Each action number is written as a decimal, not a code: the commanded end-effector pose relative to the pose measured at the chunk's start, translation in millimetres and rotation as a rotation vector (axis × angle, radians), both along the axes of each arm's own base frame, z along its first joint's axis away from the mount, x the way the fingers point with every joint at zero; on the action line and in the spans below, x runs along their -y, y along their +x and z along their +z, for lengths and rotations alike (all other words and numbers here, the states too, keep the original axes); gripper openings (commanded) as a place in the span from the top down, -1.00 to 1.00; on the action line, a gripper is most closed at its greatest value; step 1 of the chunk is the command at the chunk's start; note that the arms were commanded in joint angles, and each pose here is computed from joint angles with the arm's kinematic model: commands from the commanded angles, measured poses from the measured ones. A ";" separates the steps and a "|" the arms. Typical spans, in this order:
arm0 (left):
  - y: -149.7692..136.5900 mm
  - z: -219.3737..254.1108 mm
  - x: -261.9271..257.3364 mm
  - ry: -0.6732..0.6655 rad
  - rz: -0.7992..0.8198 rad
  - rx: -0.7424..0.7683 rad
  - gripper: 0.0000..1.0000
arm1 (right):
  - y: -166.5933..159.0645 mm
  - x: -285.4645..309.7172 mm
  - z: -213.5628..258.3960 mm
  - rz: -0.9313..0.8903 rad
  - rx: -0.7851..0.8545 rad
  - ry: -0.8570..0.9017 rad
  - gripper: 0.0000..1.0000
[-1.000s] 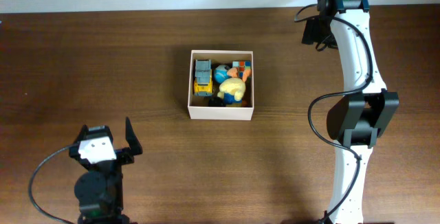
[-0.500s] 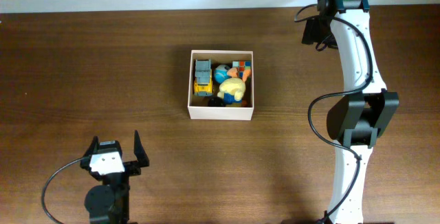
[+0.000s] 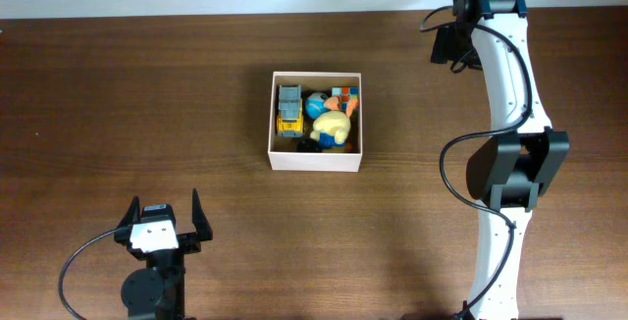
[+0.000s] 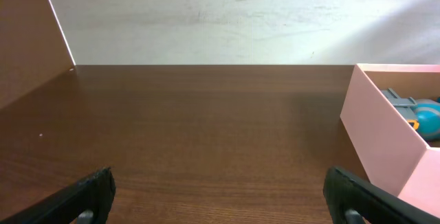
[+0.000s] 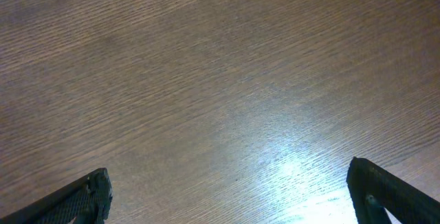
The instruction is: Pack container
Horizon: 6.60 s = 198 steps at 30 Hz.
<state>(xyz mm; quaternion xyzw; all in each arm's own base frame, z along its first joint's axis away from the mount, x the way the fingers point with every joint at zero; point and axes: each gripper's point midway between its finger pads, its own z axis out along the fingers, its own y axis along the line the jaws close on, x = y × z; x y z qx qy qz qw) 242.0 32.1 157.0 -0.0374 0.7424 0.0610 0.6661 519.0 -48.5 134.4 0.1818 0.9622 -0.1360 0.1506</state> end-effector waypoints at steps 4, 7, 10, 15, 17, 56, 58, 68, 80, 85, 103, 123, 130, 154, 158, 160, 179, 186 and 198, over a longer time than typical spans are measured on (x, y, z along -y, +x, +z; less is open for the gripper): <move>0.0 -0.4 0.7 0.019 -0.008 0.004 -0.99 | -1.0 6.4 -2.4 -0.026 -0.003 -0.012 -0.97; 0.0 -0.4 0.7 0.019 -0.008 0.004 -0.99 | -1.0 6.4 -2.4 -0.026 -0.003 -0.012 -0.98; 0.0 -0.4 0.7 0.019 -0.008 0.004 -0.98 | -1.0 6.4 -2.4 -0.026 -0.003 -0.012 -0.98; 0.0 -0.4 0.7 0.019 -0.008 0.004 -0.99 | -1.0 6.4 -2.4 -0.026 -0.003 -0.012 -0.98; 0.0 -0.4 0.7 0.019 -0.008 0.003 -0.98 | -1.0 6.4 -2.4 -0.026 -0.003 -0.012 -0.98; 0.0 -0.4 0.7 0.019 -0.008 0.004 -0.98 | -46.1 -51.4 246.1 0.426 0.713 -0.139 -0.98; 0.0 -0.4 0.7 0.019 -0.008 0.004 -0.99 | -72.3 -48.7 244.6 0.424 0.729 -0.142 -0.98; 0.0 -0.4 0.7 0.019 -0.008 0.004 -0.99 | -168.5 -40.2 191.9 0.432 0.886 -0.130 -0.97; 0.0 -0.4 0.7 0.019 -0.008 0.004 -0.99 | -241.3 -54.4 110.7 0.513 1.087 -0.088 -0.98; 0.0 -0.4 0.7 0.019 -0.008 0.003 -0.98 | -260.1 -54.6 89.0 0.518 1.135 -0.092 -0.98; 0.0 -0.4 0.7 0.019 -0.008 0.004 -0.98 | -275.5 -69.8 29.3 0.595 1.164 -0.038 -0.97; 0.0 -0.4 0.7 0.019 -0.008 0.004 -0.99 | -271.5 -73.8 -1.5 0.605 1.055 -0.001 -0.98; 0.0 -0.4 0.7 0.019 -0.008 0.004 -0.98 | -270.7 -73.8 -16.8 0.605 0.988 0.013 -0.97; 0.0 -0.4 0.7 0.019 -0.008 0.004 -0.99 | -272.3 -73.4 6.1 0.605 1.088 -0.009 -0.98; 0.0 -0.4 0.7 0.019 -0.008 0.004 -0.98 | -274.5 -73.4 24.4 0.605 1.166 -0.026 -0.98; 0.0 -0.2 0.7 0.019 -0.008 0.004 -0.99 | -274.4 -73.4 23.7 0.605 1.165 -0.026 -0.98; 0.0 -0.4 0.7 0.019 -0.008 0.004 -0.99 | -274.5 -73.4 22.6 0.605 1.160 -0.025 -0.98; 0.0 -0.2 0.7 0.019 -0.008 0.004 -0.99 | -274.5 -73.4 22.6 0.605 1.160 -0.025 -0.97; 0.0 -0.4 0.7 0.019 -0.008 0.004 -0.99 | -274.5 -73.4 22.6 0.605 1.160 -0.025 -0.98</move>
